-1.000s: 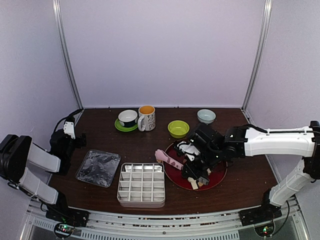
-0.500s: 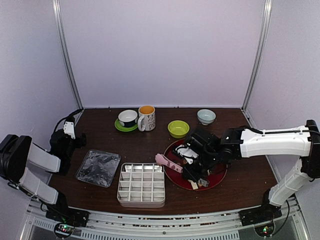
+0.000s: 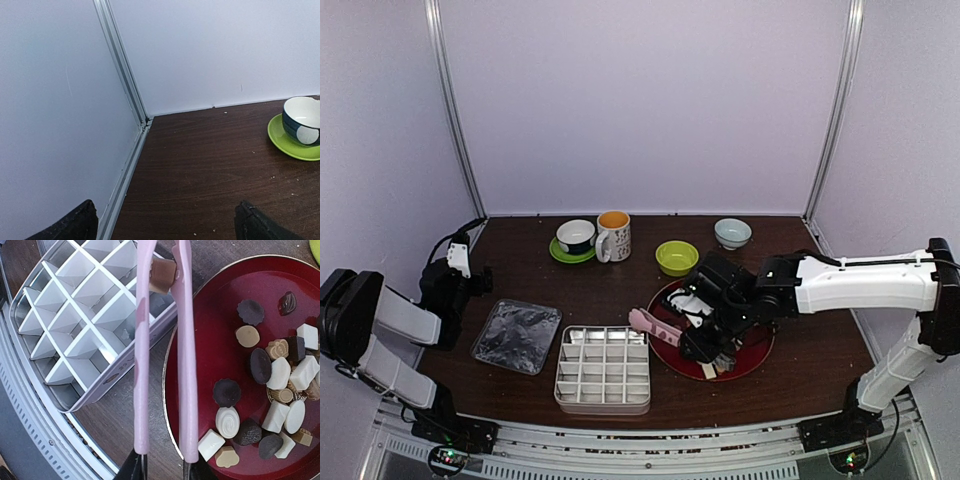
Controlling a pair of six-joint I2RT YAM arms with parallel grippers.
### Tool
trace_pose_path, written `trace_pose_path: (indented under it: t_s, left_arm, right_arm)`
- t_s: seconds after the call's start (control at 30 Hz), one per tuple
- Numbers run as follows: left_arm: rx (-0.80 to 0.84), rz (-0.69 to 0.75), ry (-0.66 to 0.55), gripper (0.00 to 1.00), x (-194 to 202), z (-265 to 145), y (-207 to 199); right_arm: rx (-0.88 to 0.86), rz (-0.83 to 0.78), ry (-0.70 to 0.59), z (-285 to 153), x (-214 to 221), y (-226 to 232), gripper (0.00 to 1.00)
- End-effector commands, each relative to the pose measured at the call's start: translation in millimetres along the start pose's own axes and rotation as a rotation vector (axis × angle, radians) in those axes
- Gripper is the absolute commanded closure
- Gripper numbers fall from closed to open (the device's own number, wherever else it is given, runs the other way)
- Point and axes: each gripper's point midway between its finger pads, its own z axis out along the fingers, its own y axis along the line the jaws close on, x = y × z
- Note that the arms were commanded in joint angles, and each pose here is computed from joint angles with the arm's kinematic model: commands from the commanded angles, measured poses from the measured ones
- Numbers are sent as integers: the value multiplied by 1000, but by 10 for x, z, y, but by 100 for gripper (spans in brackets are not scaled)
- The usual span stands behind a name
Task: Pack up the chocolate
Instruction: Place the fake chocolate in the empty pocket of the box.
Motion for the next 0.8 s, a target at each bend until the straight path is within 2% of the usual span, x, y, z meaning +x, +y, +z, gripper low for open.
trace_pose_path:
  t_s: [0.0,0.5,0.77]
  left_arm:
    - [-23,-10,-36,2,-119,29,64]
    - [-22,-10,-36,2,-118,30,63]
    - [-23,-10,-37,2,-120,29,64]
  right_arm:
    - [21,-11,-30,-53,-105,6,73]
    - [14,-7,-51,-95,-127,16,70]
    - [40,10,-133,-298,-218,-32,71]
